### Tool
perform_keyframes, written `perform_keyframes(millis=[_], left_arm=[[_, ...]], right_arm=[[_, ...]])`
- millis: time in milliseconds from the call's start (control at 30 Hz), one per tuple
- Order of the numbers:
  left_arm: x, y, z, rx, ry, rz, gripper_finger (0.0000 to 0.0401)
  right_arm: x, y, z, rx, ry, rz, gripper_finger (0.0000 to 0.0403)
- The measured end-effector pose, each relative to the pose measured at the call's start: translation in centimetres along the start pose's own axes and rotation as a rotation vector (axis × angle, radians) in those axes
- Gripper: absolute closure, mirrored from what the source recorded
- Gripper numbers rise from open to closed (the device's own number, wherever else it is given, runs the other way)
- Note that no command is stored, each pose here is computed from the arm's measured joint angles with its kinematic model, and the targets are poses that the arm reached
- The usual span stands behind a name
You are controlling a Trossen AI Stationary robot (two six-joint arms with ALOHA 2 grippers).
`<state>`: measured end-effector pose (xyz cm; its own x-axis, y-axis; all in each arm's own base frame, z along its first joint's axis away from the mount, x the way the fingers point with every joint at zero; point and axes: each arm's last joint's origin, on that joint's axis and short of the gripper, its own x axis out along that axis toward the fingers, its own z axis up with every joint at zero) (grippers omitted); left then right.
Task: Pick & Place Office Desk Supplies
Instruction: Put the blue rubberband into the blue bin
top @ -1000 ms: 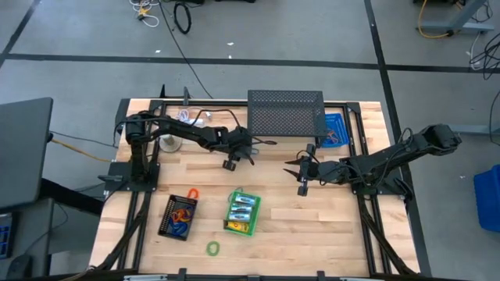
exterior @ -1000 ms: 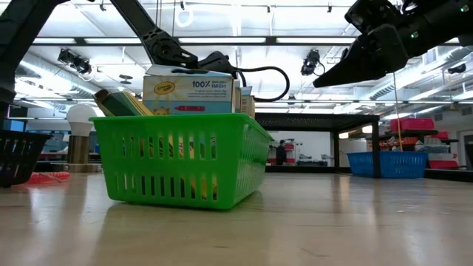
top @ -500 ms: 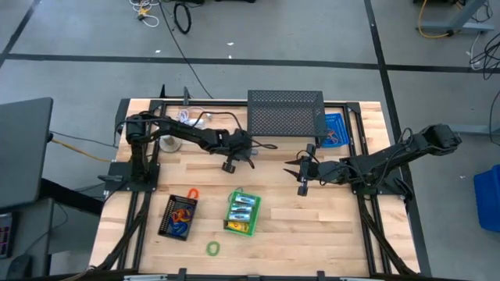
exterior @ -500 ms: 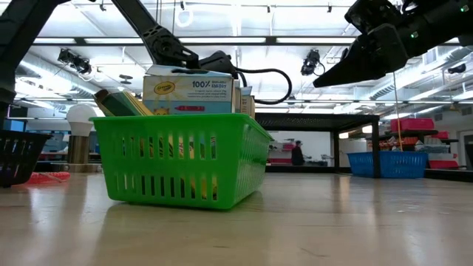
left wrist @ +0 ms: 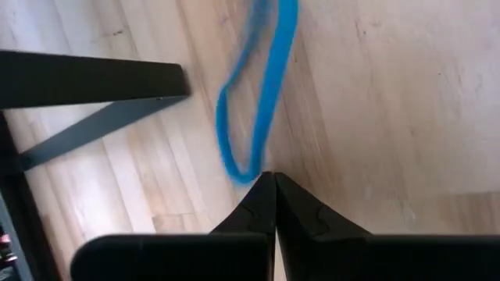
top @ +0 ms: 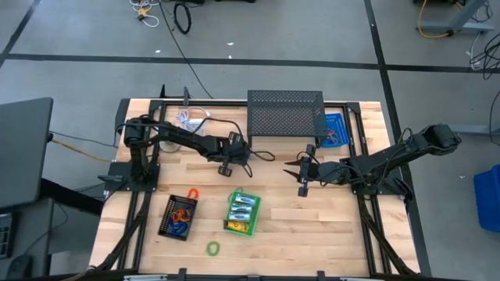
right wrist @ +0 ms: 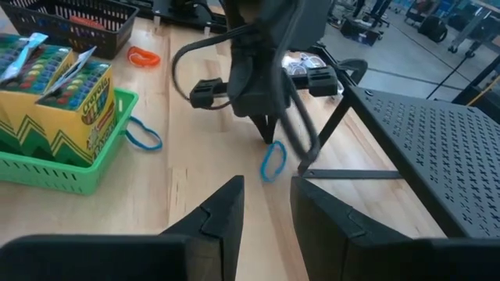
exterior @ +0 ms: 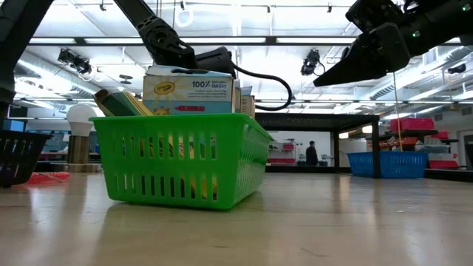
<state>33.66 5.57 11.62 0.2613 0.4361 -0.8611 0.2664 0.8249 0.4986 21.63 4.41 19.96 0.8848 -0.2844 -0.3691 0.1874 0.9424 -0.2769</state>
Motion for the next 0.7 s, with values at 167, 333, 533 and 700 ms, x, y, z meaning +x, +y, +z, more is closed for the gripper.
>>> perform_keyframes(millis=[167,333,533,700], left_arm=[[-0.8,-0.1,-0.3,0.013,0.027,-0.012,0.0399],[-2.1,-0.2,-0.6,0.025,0.060,0.029,0.0399],[-2.6,0.6,-0.3,0.024,-0.080,-0.092,0.0375],[-2.3,1.6,-0.2,0.011,-0.143,-0.078,0.0334]], right_arm=[[0.0,0.0,0.0,0.005,0.000,0.000,0.0286],[-0.1,0.1,0.0,-0.004,-0.002,0.006,0.0286],[-0.1,0.1,0.0,-0.005,-0.002,0.006,0.0286],[-0.1,0.1,0.0,-0.004,-0.002,0.006,0.0286]])
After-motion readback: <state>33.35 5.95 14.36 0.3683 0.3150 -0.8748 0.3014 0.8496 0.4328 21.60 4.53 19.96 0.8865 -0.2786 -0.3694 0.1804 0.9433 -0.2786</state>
